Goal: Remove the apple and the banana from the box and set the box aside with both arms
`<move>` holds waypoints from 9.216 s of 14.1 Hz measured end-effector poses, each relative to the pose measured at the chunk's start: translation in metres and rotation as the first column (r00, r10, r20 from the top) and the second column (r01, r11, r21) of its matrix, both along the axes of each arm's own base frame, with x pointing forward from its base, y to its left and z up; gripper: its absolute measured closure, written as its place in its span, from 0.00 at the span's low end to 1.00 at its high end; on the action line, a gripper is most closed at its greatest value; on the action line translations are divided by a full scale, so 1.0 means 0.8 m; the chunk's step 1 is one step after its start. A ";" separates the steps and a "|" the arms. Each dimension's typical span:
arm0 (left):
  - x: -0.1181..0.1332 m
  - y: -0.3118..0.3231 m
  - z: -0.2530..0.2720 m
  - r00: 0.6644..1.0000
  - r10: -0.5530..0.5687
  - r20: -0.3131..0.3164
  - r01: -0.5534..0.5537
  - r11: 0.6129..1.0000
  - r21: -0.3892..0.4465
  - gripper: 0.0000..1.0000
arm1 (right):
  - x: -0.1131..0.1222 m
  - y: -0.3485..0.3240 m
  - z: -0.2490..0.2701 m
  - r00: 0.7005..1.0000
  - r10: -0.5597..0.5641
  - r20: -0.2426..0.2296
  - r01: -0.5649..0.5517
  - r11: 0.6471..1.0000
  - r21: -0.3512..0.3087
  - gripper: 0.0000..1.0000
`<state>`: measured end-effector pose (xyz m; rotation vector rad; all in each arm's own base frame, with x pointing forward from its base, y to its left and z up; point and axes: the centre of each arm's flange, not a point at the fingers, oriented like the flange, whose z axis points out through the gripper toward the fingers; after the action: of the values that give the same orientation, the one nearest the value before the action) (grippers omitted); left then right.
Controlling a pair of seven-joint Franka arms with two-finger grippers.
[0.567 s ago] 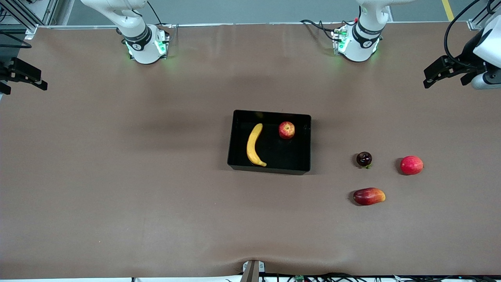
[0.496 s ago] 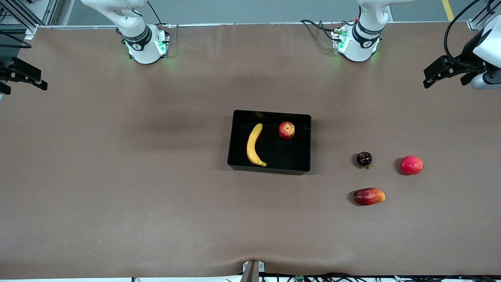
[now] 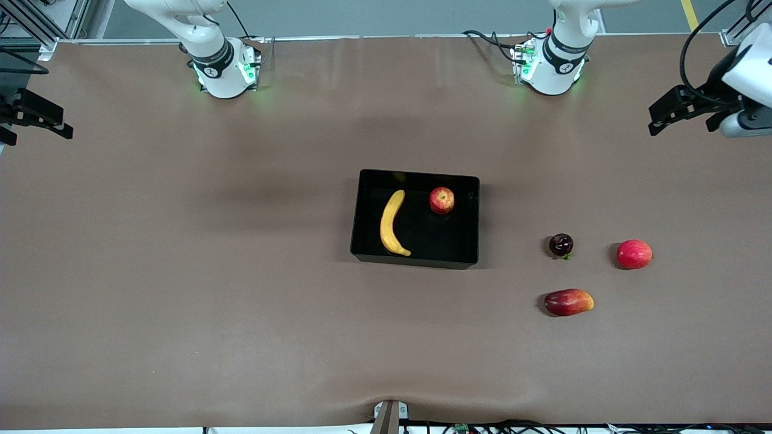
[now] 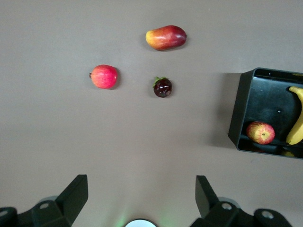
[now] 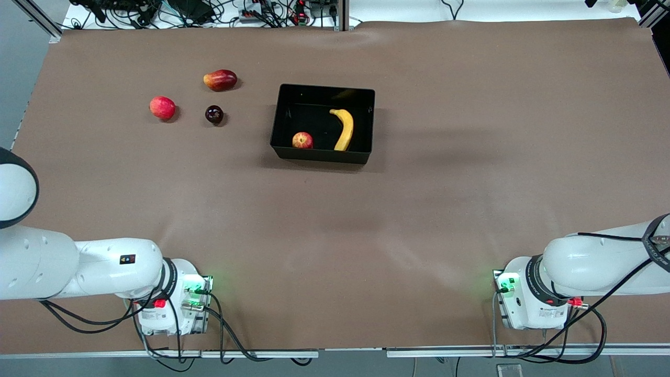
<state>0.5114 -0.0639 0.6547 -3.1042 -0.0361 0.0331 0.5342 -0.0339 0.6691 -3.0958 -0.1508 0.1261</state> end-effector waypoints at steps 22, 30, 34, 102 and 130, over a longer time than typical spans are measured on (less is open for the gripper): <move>-0.031 -0.389 -0.378 0.991 -0.022 -0.132 0.013 0.997 -0.070 0.00 | 0.000 -0.002 -0.001 1.000 -0.003 -0.002 0.003 1.000 -0.001 0.00; -0.031 -0.409 -0.478 0.987 0.019 -0.158 -0.025 0.999 -0.036 0.00 | 0.000 -0.003 -0.001 1.000 -0.004 -0.002 0.004 1.000 -0.001 0.00; -0.039 -0.417 -0.504 0.985 0.013 -0.172 -0.016 1.000 -0.021 0.00 | 0.000 -0.003 -0.001 1.000 -0.004 -0.002 0.004 1.000 -0.001 0.00; 0.187 0.011 -0.439 0.964 -0.264 0.027 0.261 0.962 0.079 0.00 | 0.000 -0.004 -0.001 1.000 -0.006 -0.003 0.006 1.000 -0.001 0.00; -0.027 -0.561 -0.554 0.997 -0.033 0.064 0.039 0.996 -0.086 0.00 | 0.000 -0.005 -0.002 1.000 -0.008 -0.003 0.008 1.000 -0.001 0.00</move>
<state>0.4896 -0.5126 0.2118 -3.1917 0.0199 -0.0657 0.5343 -0.0381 0.6678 -3.0964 -0.1383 0.1310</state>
